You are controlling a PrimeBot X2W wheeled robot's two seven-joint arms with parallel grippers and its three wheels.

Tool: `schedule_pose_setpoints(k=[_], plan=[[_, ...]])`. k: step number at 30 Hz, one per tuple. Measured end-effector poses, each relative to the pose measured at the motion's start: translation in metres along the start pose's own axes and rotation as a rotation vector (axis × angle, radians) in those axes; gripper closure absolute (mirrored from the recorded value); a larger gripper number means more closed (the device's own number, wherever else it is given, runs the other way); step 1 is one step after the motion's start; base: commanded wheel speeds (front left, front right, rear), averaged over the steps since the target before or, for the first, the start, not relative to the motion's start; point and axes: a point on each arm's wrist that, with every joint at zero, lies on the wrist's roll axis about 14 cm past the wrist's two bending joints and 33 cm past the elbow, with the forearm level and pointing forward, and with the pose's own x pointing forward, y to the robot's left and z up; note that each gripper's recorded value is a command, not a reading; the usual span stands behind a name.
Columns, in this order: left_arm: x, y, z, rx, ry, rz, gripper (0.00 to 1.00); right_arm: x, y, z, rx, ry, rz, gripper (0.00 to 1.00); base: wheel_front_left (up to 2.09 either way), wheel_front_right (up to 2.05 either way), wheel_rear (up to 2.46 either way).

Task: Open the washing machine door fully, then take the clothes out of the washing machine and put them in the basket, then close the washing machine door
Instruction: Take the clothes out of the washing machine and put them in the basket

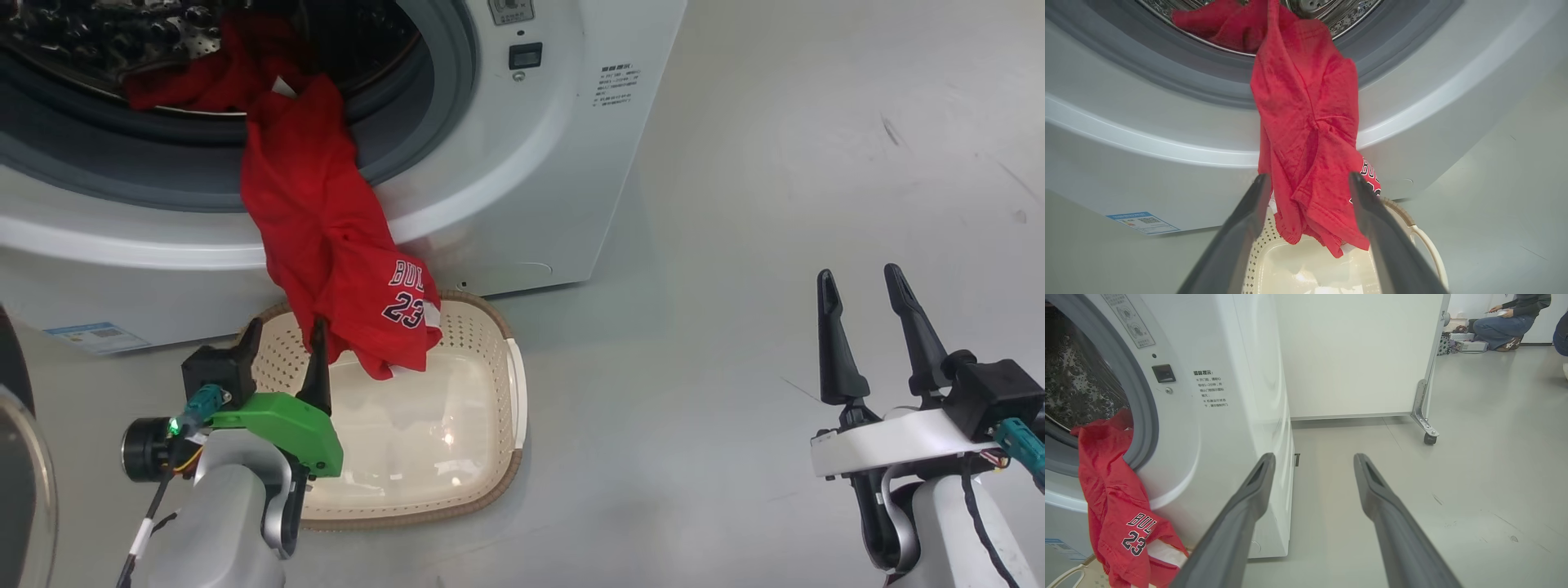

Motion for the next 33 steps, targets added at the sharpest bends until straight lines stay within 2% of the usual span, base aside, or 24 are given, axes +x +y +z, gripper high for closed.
schedule_pose_setpoints(k=[10, 23, 33], plan=[[-0.016, -0.005, 0.053, 0.027, -0.166, -0.016, 0.0, -0.005, 0.016, 0.002, -0.002, -0.004, 0.048, 0.0, 0.0, 0.0, 0.0], [-0.058, 0.0, 0.081, 0.025, -0.29, 0.02, 0.0, -0.018, 0.033, 0.007, -0.003, -0.012, 0.1, 0.0, 0.0, 0.0, 0.0], [-0.076, -0.001, 0.083, 0.03, -0.319, 0.03, 0.0, -0.025, 0.038, 0.01, -0.002, -0.021, 0.112, 0.0, 0.0, 0.0, 0.0]])
